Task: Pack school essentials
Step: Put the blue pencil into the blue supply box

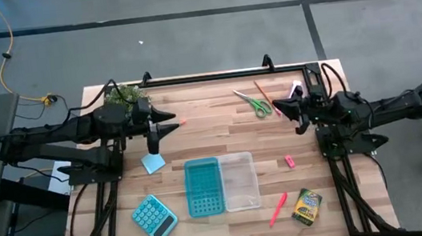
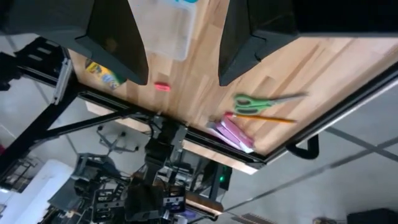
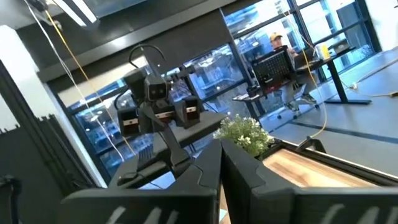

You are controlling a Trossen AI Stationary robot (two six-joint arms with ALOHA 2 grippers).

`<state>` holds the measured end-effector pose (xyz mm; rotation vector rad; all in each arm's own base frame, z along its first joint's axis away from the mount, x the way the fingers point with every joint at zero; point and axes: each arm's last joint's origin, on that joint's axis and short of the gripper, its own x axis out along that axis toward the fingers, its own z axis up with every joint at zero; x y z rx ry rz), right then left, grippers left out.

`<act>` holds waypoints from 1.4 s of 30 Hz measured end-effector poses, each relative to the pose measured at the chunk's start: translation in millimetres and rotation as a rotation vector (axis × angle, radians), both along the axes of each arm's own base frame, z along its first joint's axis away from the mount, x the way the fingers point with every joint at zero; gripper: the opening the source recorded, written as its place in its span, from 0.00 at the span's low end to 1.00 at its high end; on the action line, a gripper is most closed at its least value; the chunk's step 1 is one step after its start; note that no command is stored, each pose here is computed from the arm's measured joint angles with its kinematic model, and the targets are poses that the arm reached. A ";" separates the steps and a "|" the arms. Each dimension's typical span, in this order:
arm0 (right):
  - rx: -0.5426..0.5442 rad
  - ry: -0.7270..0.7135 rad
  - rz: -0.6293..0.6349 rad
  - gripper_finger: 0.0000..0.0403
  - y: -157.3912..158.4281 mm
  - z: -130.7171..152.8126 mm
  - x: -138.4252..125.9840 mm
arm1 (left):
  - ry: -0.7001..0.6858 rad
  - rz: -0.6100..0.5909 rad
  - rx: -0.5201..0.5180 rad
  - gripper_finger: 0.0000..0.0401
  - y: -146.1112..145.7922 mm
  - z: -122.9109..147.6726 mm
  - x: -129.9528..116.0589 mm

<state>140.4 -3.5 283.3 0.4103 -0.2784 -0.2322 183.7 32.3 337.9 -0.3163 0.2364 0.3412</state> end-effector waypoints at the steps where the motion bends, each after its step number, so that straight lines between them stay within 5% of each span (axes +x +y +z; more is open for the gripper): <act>1: -0.005 0.002 -0.012 0.00 -0.3 1.0 0.7 | 0.000 0.003 0.001 0.46 0.1 0.0 0.0; 9: -0.010 0.012 -0.026 0.00 -0.5 0.7 2.0 | 0.084 0.157 -0.105 0.46 3.4 -11.8 -4.3; 16: -0.011 0.040 -0.123 0.00 -3.2 -1.3 1.6 | 0.400 0.304 -0.288 0.46 26.4 -35.4 7.1; 22: -0.006 0.048 -0.132 0.00 -3.4 -2.2 1.7 | 0.690 0.307 -0.401 0.46 64.6 -73.0 30.1; 31: 0.054 0.080 -0.119 0.00 -3.4 -7.3 2.6 | 0.943 0.285 -0.413 0.46 116.2 -119.0 63.2; 42: 0.061 0.082 -0.118 0.00 -3.3 -7.7 2.6 | 1.153 0.204 -0.389 0.46 142.0 -161.8 87.0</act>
